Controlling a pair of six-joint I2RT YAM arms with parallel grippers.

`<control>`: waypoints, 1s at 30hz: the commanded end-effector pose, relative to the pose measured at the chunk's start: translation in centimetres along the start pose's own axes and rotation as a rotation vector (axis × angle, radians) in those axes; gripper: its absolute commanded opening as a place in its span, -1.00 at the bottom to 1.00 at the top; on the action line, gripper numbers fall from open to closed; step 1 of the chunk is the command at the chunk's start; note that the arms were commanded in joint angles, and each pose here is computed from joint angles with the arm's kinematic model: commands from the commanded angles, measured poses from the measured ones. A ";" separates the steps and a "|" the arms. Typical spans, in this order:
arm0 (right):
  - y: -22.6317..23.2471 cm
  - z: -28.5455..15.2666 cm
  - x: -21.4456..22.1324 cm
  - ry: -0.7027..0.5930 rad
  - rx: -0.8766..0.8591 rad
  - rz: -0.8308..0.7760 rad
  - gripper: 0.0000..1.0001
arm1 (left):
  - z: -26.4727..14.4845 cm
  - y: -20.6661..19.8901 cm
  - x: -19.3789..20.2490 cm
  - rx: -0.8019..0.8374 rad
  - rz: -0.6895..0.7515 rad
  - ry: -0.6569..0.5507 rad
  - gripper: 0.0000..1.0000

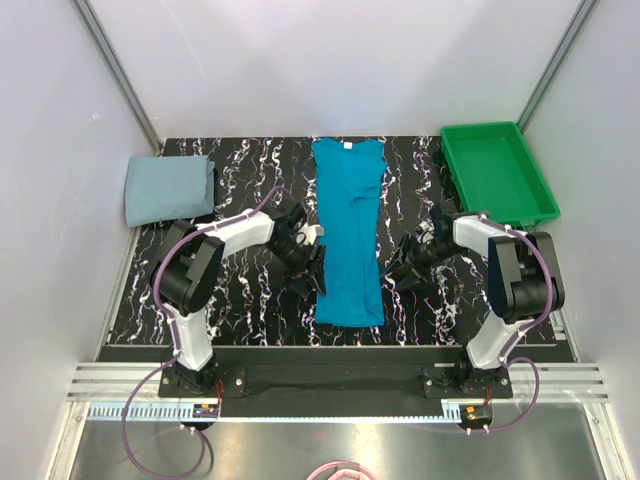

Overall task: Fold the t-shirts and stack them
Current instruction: Fold the tshirt

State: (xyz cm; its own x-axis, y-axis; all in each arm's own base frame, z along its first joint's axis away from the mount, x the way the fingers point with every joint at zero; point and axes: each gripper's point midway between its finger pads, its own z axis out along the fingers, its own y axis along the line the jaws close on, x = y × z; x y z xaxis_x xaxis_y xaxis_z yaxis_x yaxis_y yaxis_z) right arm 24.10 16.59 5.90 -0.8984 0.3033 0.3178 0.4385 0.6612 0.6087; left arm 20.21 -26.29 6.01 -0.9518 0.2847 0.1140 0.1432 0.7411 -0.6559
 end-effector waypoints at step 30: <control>-5.3 6.7 7.4 0.305 0.330 0.018 0.05 | 4.8 0.2 2.0 0.020 -0.070 0.085 0.30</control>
State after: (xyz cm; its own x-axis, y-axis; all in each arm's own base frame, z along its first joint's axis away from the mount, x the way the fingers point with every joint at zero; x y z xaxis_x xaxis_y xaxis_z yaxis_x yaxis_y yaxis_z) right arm 19.91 20.12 1.69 -0.9241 0.1203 0.3627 0.3018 0.8118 0.4999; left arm 16.86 -28.47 3.43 -0.9305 0.2852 0.2300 0.0648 0.7459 -0.6629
